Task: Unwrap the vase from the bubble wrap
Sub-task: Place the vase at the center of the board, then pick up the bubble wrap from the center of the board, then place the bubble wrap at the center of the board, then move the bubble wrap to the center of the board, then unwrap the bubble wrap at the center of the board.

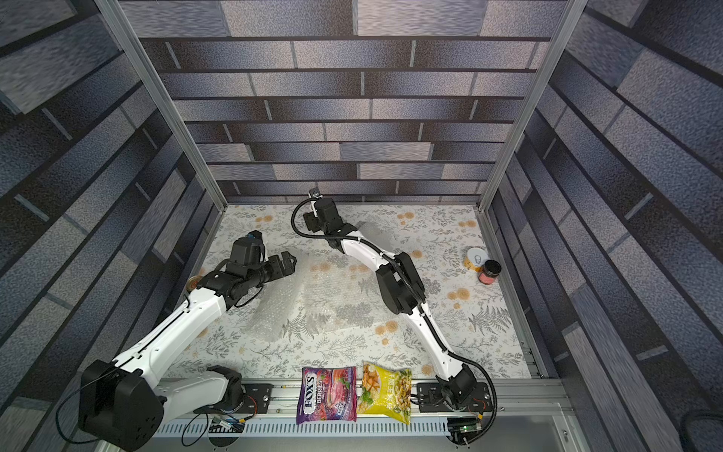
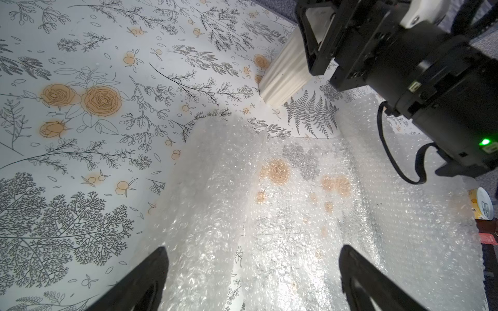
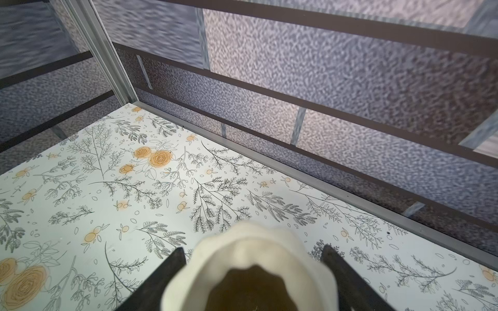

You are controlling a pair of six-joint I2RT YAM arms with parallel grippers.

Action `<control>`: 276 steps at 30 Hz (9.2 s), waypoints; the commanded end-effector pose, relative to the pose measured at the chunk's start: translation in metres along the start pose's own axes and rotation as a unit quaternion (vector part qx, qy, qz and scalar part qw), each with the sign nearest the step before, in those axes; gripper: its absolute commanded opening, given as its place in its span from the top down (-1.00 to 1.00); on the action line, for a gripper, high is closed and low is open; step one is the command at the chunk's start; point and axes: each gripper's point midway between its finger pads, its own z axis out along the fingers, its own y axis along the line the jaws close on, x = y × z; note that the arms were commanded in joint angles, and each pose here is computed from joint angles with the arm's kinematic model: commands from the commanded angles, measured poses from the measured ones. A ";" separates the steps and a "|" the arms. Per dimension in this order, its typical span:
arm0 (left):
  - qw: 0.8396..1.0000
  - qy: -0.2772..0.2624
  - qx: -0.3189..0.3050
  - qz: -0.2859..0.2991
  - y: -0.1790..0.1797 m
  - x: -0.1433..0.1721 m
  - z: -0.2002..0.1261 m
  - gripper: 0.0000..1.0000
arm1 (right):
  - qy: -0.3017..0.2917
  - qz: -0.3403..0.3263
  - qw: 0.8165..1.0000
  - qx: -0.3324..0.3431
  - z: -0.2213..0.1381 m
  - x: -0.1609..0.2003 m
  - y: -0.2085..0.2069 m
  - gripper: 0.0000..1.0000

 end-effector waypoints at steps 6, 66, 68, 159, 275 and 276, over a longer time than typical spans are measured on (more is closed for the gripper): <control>1.000 -0.009 -0.023 -0.012 0.013 0.004 -0.011 -0.99 | -0.079 0.020 0.997 -0.003 -0.071 -0.082 -0.012 -0.59; 0.998 0.053 -0.016 0.037 -0.025 0.046 0.009 -0.99 | 0.363 0.086 0.920 0.119 -0.315 0.122 -0.134 1.00; 0.998 0.053 -0.012 0.041 -0.030 0.045 0.009 -0.99 | 0.340 0.073 0.926 0.149 -0.326 0.102 -0.147 1.00; 0.997 0.044 0.010 0.065 -0.069 0.036 0.017 -0.99 | 0.398 0.234 0.887 -0.009 -0.209 0.145 -0.155 -0.34; 0.975 0.210 0.034 0.058 -0.107 0.118 0.084 -0.20 | 0.416 0.190 0.880 -0.127 -0.261 0.148 0.007 0.44; 0.975 0.211 0.034 0.058 -0.106 0.119 0.084 -0.20 | 0.418 0.189 0.880 -0.125 -0.259 0.150 0.007 0.44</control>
